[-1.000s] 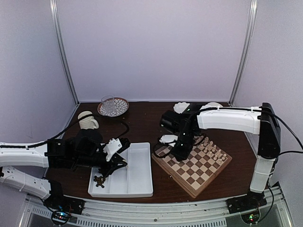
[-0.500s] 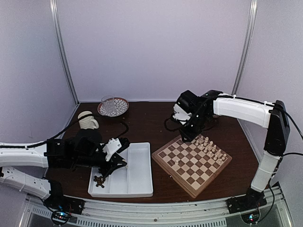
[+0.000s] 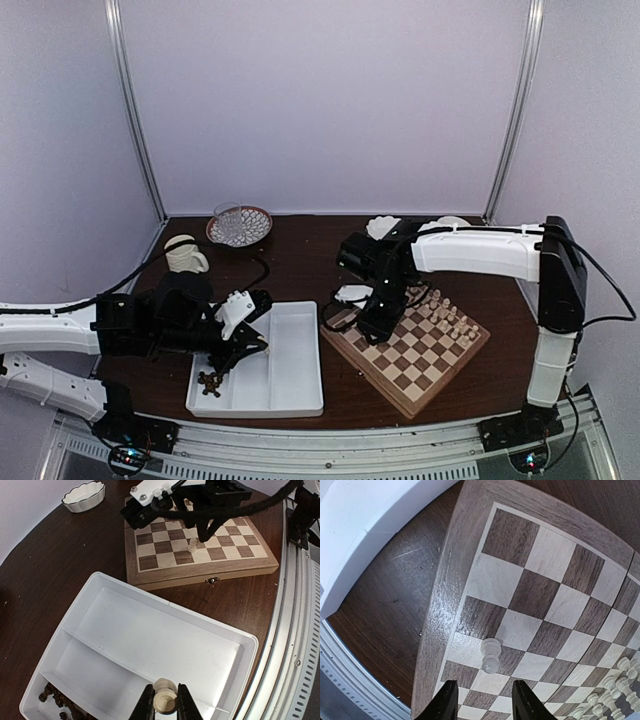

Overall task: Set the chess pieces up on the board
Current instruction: Pick up the pawn from the chessboard.

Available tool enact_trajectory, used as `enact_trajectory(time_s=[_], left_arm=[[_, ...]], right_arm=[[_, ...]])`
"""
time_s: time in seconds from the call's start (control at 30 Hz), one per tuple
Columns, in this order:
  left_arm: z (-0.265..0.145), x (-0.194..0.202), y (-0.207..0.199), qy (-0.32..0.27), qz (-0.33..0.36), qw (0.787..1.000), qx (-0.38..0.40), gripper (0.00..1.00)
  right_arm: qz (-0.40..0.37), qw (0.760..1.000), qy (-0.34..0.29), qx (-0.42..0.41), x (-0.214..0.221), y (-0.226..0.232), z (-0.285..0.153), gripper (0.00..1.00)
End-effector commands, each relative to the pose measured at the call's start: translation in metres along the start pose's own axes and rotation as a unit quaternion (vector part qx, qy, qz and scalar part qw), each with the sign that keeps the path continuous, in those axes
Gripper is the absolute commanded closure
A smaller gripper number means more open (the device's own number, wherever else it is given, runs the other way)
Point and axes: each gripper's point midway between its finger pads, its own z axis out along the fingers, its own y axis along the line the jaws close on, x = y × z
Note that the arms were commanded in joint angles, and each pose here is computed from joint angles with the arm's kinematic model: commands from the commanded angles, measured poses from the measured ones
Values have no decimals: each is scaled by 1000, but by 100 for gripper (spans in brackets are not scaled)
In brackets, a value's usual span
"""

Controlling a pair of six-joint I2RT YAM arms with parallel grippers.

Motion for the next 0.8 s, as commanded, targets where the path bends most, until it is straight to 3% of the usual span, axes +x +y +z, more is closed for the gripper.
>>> enact_trajectory(time_s=[0.0,0.77], left_arm=[[-3,-13,2,-21,4,1000,-5,94],[-4,-13,2,-22,4,1000,-4,94]], right_arm=[[-5,1000,15,19,0,-7,2,60],[-9,999,36,14,-4,-3,20,85]])
